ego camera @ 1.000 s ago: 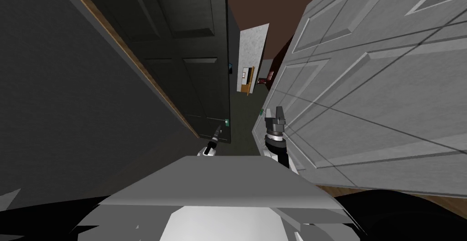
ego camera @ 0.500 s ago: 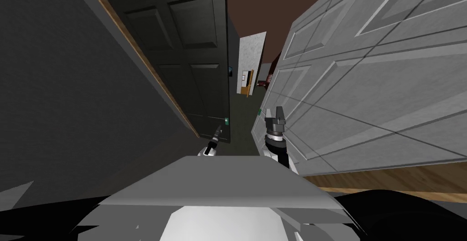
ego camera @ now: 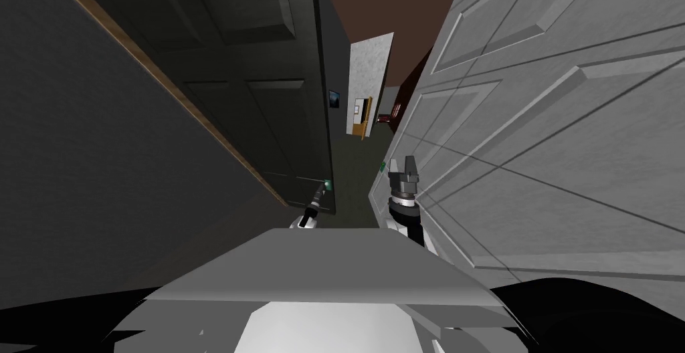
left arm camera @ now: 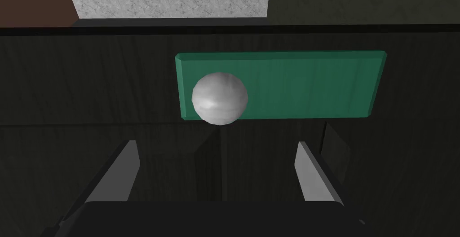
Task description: Push the door open
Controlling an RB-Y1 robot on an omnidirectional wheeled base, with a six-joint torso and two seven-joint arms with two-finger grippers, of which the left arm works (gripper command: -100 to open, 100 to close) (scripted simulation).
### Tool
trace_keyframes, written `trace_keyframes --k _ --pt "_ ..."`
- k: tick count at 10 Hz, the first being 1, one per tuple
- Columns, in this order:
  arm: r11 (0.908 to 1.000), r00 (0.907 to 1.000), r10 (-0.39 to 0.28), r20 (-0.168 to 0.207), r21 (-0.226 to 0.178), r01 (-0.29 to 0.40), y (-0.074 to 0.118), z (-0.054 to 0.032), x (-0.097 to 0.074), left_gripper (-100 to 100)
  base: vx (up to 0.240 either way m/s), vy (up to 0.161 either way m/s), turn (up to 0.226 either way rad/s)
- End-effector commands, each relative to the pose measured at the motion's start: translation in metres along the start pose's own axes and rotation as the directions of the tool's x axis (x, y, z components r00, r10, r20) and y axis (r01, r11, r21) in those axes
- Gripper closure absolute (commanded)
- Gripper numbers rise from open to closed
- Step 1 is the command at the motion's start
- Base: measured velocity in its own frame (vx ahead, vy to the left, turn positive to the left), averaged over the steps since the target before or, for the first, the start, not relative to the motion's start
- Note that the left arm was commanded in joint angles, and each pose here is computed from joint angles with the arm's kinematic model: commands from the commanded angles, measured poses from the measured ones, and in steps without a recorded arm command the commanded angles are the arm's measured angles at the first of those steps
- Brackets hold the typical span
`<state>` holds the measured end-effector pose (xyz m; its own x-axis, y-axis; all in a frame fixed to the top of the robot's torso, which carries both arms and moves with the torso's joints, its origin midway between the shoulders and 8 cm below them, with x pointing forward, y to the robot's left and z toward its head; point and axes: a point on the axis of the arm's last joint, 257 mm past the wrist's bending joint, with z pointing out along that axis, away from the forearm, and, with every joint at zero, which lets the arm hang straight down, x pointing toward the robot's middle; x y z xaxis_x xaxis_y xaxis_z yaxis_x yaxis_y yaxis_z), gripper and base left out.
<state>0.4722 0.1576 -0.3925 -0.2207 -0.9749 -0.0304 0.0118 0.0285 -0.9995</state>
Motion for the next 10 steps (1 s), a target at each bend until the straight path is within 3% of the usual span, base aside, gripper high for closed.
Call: trace_keyframes --k 1,4,5,10 --pt "1.0000 1.0000 -0.002 0.004 0.003 0.002 -0.0005 -0.0007 0.0005 -100 0.206 -0.059 -0.020" --pt "1.0000 0.9999 -0.008 0.006 0.006 0.008 -0.0007 -0.0008 0.0024 -100 0.150 -0.053 -0.009" --pt "1.0000 0.9999 -0.008 0.006 0.006 0.008 -0.0007 -0.0008 0.0024 100 -0.014 0.002 -0.013" --pt "1.0000 0.9999 -0.008 0.006 0.006 0.008 -0.0007 -0.0008 0.0024 100 -0.011 0.005 -0.003"
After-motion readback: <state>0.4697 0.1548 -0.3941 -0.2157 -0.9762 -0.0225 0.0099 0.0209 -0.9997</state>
